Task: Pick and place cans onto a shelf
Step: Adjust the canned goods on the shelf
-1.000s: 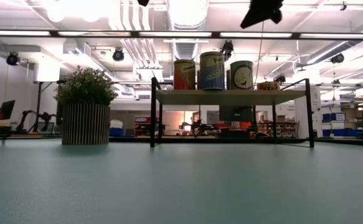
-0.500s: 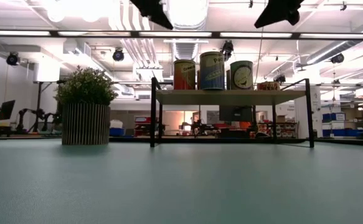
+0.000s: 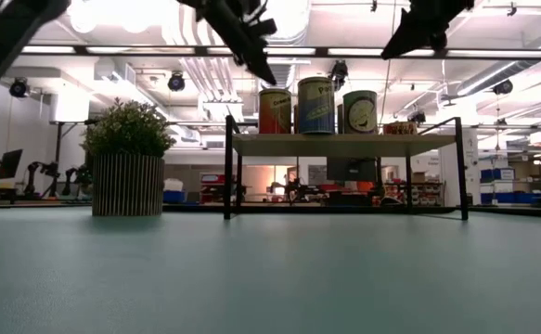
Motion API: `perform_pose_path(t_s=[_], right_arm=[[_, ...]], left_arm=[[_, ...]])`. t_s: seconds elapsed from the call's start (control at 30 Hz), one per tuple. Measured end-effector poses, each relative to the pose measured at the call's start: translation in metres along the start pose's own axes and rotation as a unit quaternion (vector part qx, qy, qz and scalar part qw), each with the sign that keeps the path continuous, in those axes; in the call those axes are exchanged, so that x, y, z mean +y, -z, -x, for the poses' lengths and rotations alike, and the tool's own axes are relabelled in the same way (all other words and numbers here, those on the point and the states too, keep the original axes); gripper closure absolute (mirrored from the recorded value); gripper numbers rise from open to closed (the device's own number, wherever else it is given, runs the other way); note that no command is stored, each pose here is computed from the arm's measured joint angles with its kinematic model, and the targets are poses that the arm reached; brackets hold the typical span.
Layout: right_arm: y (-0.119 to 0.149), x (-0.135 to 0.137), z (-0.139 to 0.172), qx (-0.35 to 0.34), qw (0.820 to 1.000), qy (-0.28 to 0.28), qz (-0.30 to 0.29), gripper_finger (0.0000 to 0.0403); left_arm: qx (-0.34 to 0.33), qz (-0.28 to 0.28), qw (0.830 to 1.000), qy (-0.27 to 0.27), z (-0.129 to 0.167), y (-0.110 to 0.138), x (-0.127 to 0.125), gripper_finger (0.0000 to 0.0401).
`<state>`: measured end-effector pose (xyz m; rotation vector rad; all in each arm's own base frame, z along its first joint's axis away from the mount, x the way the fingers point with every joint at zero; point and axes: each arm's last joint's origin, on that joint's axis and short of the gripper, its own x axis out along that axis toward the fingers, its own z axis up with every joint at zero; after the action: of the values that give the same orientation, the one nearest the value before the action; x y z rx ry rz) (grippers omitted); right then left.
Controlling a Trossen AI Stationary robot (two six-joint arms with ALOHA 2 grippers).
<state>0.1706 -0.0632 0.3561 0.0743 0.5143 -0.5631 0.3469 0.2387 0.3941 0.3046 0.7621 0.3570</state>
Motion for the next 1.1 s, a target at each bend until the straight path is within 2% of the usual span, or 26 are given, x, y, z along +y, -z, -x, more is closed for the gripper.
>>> perform_pose_path(t_s=[0.2, 0.4, 0.63, 1.1], right_arm=[[0.006, 0.001, -0.005, 0.003, 1.0, 0.0, 0.003, 0.0394], [0.008, 0.001, -0.008, 0.006, 1.0, 0.0, 0.004, 0.0394], [0.008, 0.001, -0.007, 0.004, 1.0, 0.0, 0.005, 0.0394], [0.006, 0.001, -0.007, -0.004, 1.0, 0.0, 0.004, 0.0394]], left_arm=[[0.031, 0.012, 0.999, 0.007, -0.026, 0.006, 0.011, 0.0401], [0.073, 0.015, 0.997, 0.035, -0.043, 0.011, 0.008, 0.0401], [0.092, 0.015, 0.994, 0.05, -0.043, 0.011, 0.006, 0.0401], [0.095, 0.002, 0.993, 0.072, -0.038, 0.001, -0.015, 0.0401]])
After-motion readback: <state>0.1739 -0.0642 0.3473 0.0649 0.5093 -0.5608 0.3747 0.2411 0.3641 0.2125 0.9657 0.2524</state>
